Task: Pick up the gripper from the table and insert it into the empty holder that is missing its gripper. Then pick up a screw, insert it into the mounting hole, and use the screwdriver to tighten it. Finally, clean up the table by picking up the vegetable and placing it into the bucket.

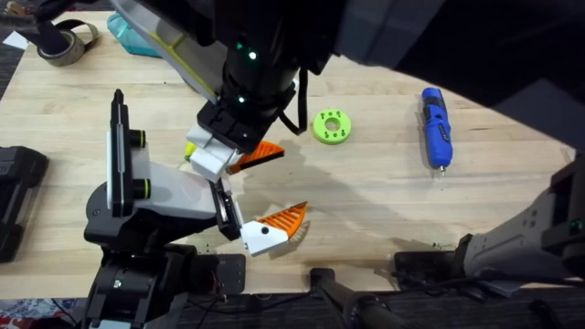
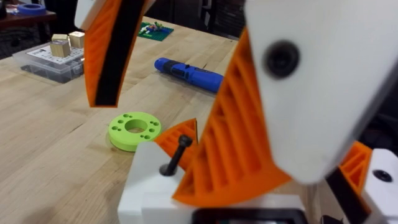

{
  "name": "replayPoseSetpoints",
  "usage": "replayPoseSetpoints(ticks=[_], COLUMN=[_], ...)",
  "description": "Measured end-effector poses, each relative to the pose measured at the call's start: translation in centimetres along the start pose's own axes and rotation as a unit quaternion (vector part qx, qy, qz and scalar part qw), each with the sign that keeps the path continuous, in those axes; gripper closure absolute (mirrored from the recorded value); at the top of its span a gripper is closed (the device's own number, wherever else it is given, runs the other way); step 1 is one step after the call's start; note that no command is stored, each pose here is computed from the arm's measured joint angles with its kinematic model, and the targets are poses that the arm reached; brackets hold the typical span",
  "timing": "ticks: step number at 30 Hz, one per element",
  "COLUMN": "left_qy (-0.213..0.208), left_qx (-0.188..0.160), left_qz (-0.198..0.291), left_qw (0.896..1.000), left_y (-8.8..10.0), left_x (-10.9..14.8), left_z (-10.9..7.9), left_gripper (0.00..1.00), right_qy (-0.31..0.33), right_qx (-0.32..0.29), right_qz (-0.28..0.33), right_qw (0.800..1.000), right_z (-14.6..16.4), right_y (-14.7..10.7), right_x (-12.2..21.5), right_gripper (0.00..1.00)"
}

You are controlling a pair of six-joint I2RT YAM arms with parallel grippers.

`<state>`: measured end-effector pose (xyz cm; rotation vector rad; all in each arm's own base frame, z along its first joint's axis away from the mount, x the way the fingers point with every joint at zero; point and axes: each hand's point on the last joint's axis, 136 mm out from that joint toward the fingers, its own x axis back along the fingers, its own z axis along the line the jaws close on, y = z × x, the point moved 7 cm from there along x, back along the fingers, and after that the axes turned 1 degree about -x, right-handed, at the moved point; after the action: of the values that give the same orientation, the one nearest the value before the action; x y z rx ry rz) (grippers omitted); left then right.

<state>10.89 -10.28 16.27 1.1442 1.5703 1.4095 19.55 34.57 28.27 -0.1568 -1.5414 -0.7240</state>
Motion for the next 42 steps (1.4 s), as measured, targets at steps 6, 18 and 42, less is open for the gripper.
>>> replayPoseSetpoints(ticks=[6, 18, 42], left_qy=[-0.002, -0.003, -0.003], left_qx=[0.001, 0.001, 0.001], left_qz=[0.0, 0.001, 0.001], left_qw=[1.0, 1.0, 1.0], left_y=[0.0, 0.0, 0.0], left_x=[0.0, 0.0, 0.0], left_z=[0.0, -0.1, -0.1], left_gripper=[0.013, 0.013, 0.013], right_qy=[0.0, 0.0, 0.003], right_qx=[0.0, 0.002, 0.002], right_qz=[0.002, 0.0, -0.021], right_qw=[1.0, 1.0, 1.0], right_z=[0.0, 0.0, 0.2], right_y=[-0.1, 0.0, -1.8], right_x=[0.0, 0.0, 4.4], right_gripper=[0.023, 0.023, 0.023])
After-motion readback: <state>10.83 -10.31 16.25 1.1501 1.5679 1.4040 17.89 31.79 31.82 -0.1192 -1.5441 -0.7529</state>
